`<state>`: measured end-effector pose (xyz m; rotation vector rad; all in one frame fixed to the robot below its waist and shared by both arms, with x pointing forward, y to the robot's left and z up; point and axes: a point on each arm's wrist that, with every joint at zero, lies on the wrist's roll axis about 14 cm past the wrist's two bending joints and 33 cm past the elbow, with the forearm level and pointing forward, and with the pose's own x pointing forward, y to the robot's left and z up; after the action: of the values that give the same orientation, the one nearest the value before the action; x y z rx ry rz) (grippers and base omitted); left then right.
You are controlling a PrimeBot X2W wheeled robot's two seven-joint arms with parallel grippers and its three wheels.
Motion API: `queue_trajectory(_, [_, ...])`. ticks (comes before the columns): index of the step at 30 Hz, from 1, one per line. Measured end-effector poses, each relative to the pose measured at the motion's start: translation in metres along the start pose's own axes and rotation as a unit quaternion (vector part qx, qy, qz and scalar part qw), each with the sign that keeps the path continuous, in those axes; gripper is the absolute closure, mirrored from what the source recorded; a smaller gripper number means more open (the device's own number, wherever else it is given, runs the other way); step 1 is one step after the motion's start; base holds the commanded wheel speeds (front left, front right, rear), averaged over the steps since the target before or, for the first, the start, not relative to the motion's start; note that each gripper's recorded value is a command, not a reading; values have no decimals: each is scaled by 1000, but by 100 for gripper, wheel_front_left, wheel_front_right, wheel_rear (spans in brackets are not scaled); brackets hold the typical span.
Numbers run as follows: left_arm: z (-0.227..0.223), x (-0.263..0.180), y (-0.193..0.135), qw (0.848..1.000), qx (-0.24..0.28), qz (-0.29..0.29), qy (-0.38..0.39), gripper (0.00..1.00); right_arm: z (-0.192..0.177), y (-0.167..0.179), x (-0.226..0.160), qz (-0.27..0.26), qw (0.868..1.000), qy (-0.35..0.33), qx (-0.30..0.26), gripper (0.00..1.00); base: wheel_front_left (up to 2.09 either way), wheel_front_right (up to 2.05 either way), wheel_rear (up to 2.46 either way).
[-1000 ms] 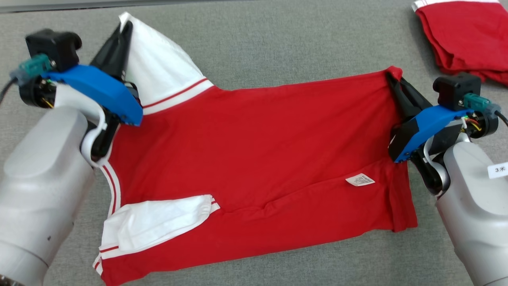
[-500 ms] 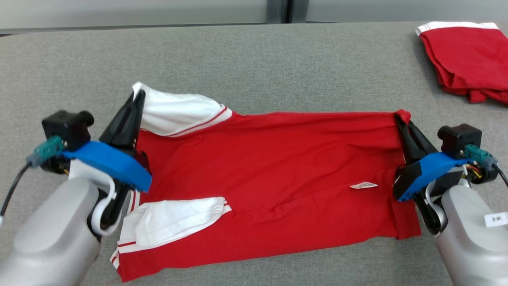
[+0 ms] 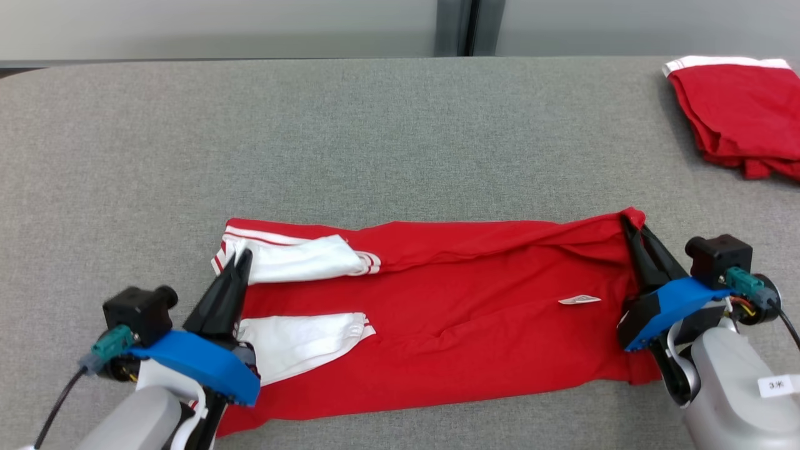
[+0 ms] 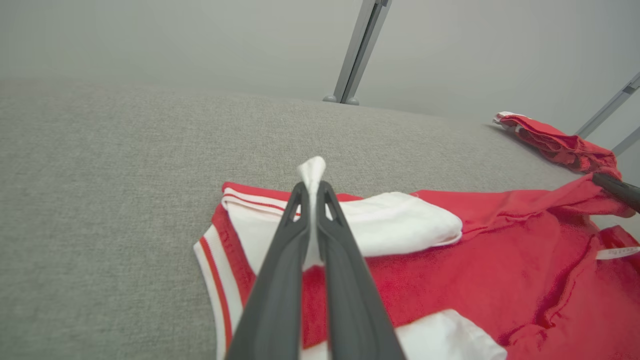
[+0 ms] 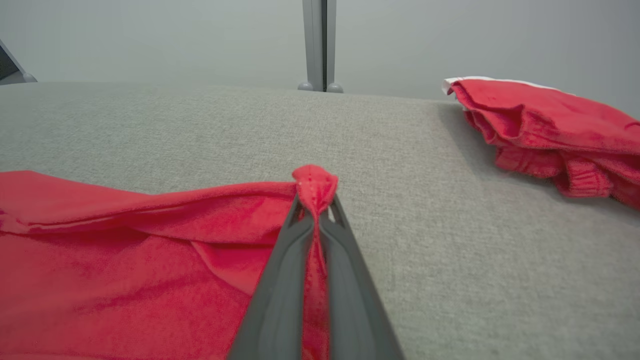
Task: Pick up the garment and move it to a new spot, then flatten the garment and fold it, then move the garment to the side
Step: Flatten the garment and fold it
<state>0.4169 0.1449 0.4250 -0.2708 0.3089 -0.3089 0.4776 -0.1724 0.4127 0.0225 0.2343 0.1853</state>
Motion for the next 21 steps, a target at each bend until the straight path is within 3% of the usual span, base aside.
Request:
queue_trajectory(3, [-8,-8,-2,1000,-5,6,7,100,1,3,-7,-1,1000,-7,6,100,0,0,0])
queue_trajectory(5, [-11,-12,0,1000,-8,15,9,100,3,7,-11,1,1000,-13,10,58,0,0,0])
queue_trajectory(6, [-13,-14,1,1000,-5,20,10,96,2,9,-14,1,1000,-15,15,0,0,0,0])
queue_trajectory(8, [-12,-16,1,1000,1,26,6,0,0,10,-19,-1,1000,-15,20,0,0,0,0])
queue_trajectory(15, [9,-22,6,997,4,62,-48,0,23,3,-37,-14,998,-61,27,0,0,0,0])
queue_trajectory(21, [51,-31,13,985,41,103,-136,0,43,-5,-41,-23,995,-92,28,0,0,0,0])
